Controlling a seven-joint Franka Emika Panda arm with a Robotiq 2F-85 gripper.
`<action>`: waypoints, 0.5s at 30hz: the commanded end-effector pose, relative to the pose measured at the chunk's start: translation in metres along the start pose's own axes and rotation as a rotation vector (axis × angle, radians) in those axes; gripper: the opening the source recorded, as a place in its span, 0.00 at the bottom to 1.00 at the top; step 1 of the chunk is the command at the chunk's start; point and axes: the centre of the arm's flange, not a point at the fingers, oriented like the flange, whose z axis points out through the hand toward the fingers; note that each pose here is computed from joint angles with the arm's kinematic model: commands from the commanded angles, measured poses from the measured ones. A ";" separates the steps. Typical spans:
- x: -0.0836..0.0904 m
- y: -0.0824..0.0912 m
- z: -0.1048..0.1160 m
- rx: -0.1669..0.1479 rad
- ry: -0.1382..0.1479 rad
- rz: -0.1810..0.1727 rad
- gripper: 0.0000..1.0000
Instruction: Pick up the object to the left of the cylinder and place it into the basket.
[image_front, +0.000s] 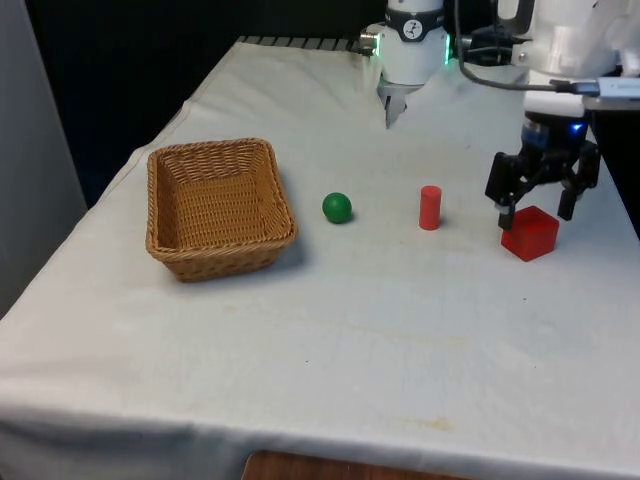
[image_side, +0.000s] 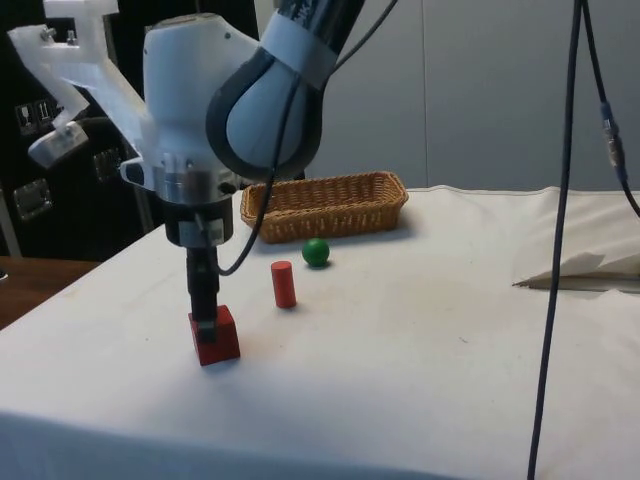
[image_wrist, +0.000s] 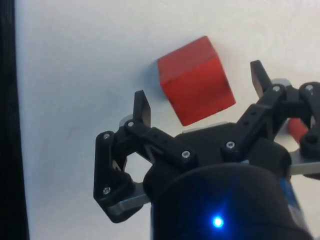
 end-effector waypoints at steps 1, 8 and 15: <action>0.000 0.003 0.004 0.012 0.008 0.001 1.00; -0.005 0.013 0.010 0.021 0.007 0.002 1.00; -0.005 0.013 0.011 0.023 0.008 -0.003 0.80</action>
